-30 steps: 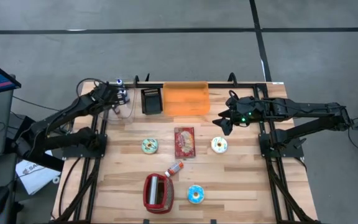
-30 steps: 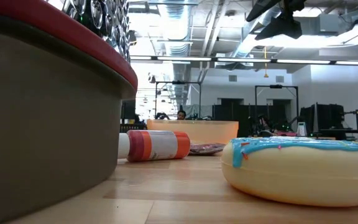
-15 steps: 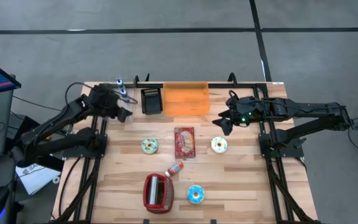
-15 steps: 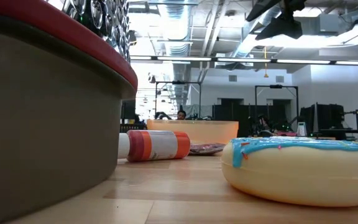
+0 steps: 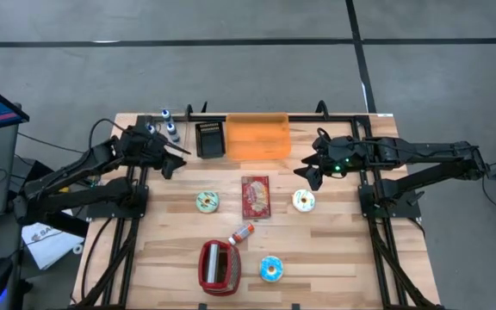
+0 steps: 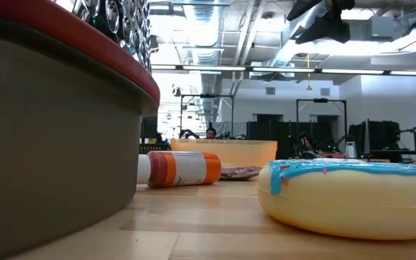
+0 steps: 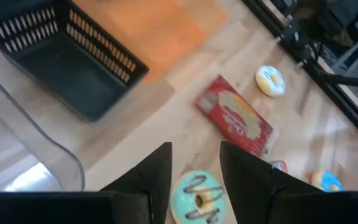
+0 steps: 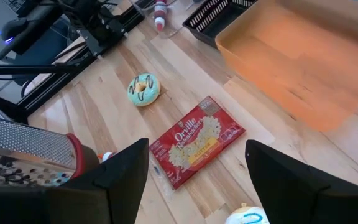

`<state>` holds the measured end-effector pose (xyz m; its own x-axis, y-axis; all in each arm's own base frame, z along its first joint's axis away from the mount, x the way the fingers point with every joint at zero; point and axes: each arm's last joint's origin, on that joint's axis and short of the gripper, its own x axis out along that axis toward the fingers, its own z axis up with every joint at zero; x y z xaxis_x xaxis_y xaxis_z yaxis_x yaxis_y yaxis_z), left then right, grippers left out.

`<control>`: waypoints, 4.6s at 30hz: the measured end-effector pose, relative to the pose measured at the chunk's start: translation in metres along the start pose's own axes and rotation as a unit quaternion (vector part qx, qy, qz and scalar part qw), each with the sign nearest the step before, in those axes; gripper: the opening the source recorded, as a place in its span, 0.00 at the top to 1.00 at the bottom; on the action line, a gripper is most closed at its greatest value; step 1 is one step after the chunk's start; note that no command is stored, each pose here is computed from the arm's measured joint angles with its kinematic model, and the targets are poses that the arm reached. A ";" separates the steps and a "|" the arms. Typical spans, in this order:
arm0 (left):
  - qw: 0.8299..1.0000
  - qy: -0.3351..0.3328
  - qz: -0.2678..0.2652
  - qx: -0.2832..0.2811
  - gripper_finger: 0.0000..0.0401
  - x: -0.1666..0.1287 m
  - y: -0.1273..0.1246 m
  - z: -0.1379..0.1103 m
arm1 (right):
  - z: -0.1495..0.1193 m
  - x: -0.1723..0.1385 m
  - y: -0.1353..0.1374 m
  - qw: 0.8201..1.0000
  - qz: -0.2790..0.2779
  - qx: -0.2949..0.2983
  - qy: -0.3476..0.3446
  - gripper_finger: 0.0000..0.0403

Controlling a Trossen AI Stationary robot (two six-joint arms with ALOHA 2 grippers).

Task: Pick & Place Food Item
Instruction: Put the orange food coloring bottle into the transparent bin

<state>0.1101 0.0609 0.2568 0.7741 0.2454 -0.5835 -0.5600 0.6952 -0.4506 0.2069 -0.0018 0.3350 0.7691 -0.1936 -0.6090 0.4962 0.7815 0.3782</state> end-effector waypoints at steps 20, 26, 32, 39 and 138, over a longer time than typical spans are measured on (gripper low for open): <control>0.991 0.026 -0.111 0.074 0.69 0.003 -0.030 -0.008 | -0.006 0.005 0.008 0.998 0.025 -0.050 0.026 0.36; 0.983 0.071 -0.136 0.098 0.70 0.013 -0.045 -0.018 | -0.009 0.033 0.029 0.980 0.114 -0.154 0.054 0.36; 0.981 0.070 -0.139 0.113 0.70 0.025 -0.059 -0.022 | -0.023 0.090 0.038 0.953 0.149 -0.234 0.121 0.36; 0.980 0.065 -0.139 0.128 0.70 0.028 -0.067 -0.026 | -0.053 0.170 0.040 0.919 0.205 -0.278 0.190 0.36; 0.918 -0.264 -0.141 0.259 0.32 0.059 -0.117 0.013 | 0.064 0.096 0.048 0.902 0.017 -0.429 -0.039 0.71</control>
<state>0.2248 0.0029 0.2839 0.9787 0.2041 -0.0218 -0.2051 0.9760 -0.0730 0.3309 -0.0208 0.3395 0.8208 -0.1750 -0.5438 0.0025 0.9530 -0.3029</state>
